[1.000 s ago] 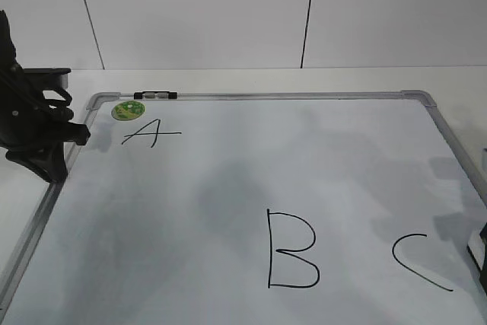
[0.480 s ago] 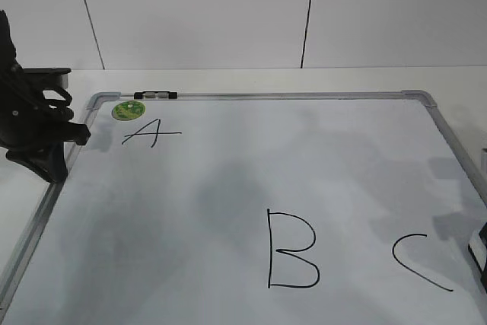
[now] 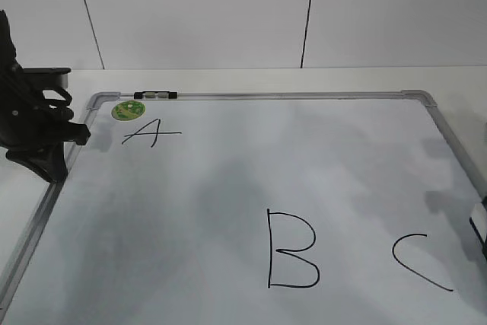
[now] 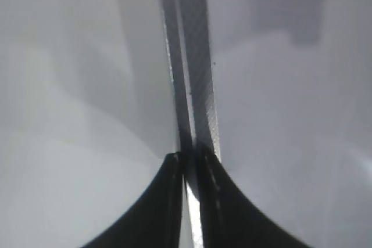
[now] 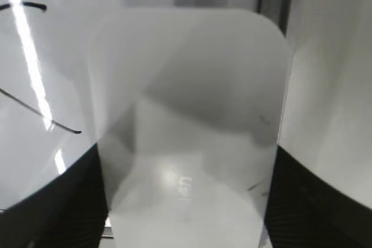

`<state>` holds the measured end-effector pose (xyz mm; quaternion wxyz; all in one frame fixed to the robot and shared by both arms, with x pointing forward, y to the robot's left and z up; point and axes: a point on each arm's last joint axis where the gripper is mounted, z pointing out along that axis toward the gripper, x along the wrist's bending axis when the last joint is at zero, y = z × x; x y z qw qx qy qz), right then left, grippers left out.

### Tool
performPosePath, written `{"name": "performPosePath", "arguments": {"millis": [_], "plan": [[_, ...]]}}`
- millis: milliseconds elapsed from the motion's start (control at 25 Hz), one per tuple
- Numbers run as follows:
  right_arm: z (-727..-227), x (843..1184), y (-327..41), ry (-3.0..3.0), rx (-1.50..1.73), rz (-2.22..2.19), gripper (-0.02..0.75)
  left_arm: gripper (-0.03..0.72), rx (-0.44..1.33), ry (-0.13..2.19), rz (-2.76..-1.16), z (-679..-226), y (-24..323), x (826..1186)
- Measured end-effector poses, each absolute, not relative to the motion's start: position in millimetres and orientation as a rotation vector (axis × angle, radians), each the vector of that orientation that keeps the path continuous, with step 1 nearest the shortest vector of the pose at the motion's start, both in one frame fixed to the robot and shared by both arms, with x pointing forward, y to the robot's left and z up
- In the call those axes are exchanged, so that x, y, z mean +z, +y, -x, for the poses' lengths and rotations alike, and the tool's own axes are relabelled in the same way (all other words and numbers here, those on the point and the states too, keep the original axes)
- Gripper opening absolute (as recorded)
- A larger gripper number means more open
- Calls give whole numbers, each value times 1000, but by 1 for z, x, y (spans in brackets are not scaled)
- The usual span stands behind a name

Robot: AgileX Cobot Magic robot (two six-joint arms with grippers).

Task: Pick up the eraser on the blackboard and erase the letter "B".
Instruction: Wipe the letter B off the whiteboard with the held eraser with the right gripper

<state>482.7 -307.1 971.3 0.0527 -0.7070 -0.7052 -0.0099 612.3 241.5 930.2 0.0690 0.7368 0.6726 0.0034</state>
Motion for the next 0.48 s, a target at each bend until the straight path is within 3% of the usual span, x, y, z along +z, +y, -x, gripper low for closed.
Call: {"name": "performPosePath", "arguments": {"millis": [280, 480], "plan": [[-488, 998, -295, -2097, -150, 2138, 561, 43, 10, 2025, -2218, -612, 241, 930], [-492, 1008, -262, -2206, -162, 2048, 561, 43, 10, 2025, -2218, -612, 241, 930]]}}
